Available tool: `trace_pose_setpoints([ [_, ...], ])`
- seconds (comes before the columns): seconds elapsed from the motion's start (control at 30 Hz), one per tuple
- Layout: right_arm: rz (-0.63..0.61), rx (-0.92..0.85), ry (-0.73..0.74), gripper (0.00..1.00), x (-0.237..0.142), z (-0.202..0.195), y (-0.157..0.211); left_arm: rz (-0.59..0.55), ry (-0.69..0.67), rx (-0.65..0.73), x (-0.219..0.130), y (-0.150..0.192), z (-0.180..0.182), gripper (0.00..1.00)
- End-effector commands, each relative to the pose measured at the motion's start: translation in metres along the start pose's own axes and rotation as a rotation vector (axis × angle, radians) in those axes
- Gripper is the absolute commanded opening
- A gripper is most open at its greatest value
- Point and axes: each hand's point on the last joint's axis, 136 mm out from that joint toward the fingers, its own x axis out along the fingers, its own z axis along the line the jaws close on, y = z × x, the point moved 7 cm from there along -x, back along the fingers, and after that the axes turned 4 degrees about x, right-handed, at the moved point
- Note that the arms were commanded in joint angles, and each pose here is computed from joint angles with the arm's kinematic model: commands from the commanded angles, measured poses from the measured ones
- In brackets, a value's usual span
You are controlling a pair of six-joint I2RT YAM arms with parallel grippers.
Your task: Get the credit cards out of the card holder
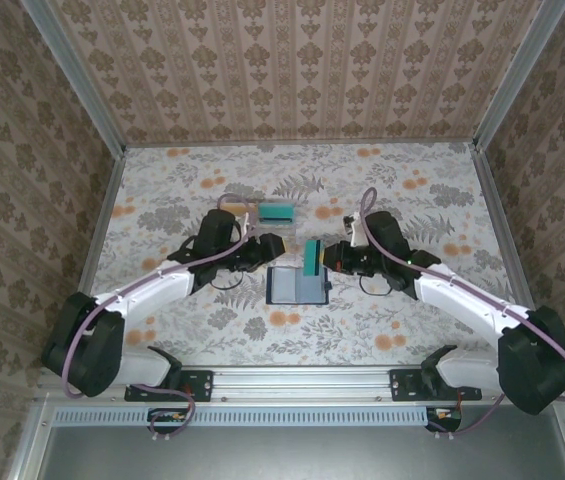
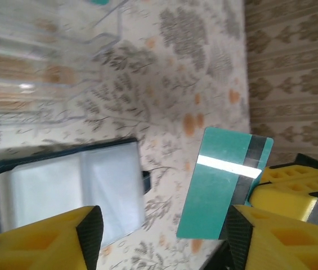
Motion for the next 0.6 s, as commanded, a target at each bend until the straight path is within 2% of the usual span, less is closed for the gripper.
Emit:
trace_pose_setpoints([
  [0.0, -0.012, -0.061, -0.159, 0.00, -0.006, 0.020, -0.007, -0.059, 0.186, -0.017, -0.005, -0.012, -0.024, 0.58],
  [0.13, -0.023, -0.072, -0.235, 0.00, -0.007, 0.031, -0.014, -0.077, 0.236, -0.033, -0.005, -0.013, -0.028, 0.48],
  [0.17, -0.027, -0.073, -0.242, 0.00, -0.007, 0.032, -0.015, -0.050, 0.261, -0.029, -0.005, -0.011, -0.031, 0.47],
  [0.57, -0.024, -0.059, -0.276, 0.00, -0.004, 0.034, -0.017, 0.005, 0.311, -0.018, 0.001, -0.005, -0.038, 0.36],
])
